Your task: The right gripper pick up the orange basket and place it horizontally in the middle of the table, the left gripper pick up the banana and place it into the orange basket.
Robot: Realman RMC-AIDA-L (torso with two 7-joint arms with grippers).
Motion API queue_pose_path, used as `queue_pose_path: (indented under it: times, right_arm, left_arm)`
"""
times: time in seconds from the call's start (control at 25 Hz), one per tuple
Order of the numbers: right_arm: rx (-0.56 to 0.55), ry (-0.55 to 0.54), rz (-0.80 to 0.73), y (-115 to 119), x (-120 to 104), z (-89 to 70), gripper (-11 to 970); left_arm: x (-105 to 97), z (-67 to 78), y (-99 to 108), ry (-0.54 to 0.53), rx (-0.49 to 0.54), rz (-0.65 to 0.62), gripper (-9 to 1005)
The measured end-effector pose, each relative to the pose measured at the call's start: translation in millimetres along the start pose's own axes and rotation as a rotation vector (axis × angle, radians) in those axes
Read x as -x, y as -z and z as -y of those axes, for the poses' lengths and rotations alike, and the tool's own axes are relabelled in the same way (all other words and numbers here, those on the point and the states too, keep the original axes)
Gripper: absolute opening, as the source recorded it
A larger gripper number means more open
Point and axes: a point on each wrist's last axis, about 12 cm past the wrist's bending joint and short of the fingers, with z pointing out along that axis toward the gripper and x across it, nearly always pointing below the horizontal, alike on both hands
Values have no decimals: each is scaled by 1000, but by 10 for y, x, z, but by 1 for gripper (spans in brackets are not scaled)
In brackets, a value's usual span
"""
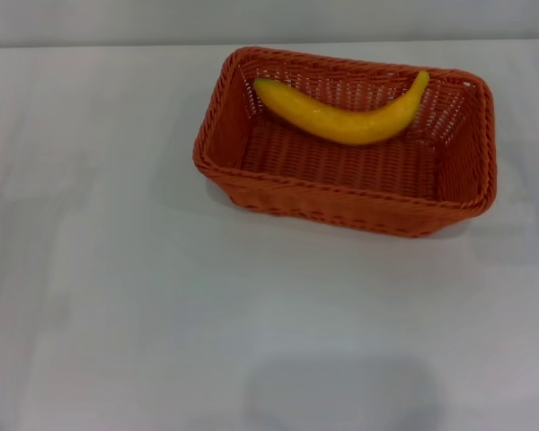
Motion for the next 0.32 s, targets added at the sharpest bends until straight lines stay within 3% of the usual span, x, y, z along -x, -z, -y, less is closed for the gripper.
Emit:
queue_pose_path:
  times: [0.32]
  right_arm:
    - [-4,-1,3,62,-10,20,876]
  left_arm:
    - [-82,116,-39,-108,-16,-2,869]
